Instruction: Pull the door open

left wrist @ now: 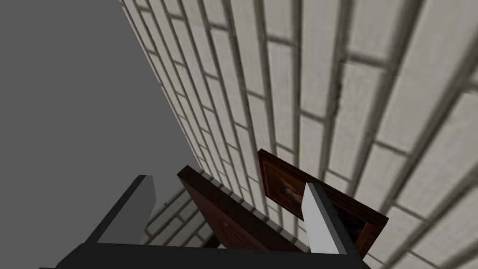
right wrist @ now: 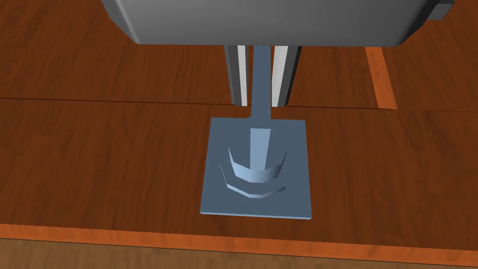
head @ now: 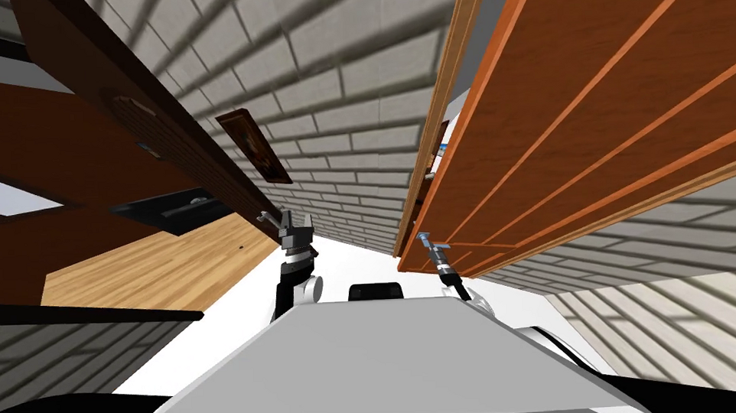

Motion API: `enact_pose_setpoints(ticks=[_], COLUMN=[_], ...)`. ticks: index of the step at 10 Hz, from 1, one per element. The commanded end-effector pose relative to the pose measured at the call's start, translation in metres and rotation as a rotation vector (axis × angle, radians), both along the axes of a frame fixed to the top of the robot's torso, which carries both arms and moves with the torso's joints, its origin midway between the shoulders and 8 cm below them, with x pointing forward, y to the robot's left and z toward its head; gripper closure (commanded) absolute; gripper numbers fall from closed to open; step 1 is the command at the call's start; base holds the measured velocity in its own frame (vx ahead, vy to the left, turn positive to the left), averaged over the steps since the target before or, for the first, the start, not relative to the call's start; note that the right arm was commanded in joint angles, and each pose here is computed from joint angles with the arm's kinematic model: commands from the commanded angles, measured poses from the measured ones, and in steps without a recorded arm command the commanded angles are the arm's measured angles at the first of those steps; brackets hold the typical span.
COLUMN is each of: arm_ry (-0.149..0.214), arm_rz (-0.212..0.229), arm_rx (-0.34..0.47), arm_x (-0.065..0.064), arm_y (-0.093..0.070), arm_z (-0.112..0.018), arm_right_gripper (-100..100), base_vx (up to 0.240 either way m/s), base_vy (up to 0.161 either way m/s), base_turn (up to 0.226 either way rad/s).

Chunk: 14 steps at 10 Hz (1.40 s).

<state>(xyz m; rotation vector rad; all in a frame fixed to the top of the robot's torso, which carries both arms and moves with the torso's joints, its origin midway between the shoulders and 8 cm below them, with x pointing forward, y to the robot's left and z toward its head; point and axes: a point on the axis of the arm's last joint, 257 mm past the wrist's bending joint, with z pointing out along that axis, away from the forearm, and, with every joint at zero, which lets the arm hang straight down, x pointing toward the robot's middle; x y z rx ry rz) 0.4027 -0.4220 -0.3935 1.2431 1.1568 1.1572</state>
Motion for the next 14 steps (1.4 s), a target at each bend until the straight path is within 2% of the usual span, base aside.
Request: enact_pose_setpoints(ticks=[1, 7, 9, 10, 11, 14], arm_ry=[0.0, -0.001, -0.001, 0.003, 0.004, 0.002], arm_rz=[0.0, 0.07, 0.087, 0.085, 0.097, 0.112], arm_rx=[0.0, -0.002, -0.001, 0.0, 0.001, 0.0], arm_x=[0.0, -0.035, -0.043, -0.04, -0.052, -0.067], arm_y=[0.0, -0.006, -0.007, -0.004, -0.006, -0.01], arm_z=[0.0, 0.0, 0.001, -0.002, -0.003, -0.002], arm_right_gripper=[100, 100, 100, 100, 100, 100], base_vx=[-0.088, -0.195, -0.18, -0.087, -0.154, -0.207], base_vy=[-0.024, -0.055, -0.052, -0.022, -0.085, -0.079], base_turn=[0.029, 0.139, 0.084, 0.026, 0.234, 0.17])
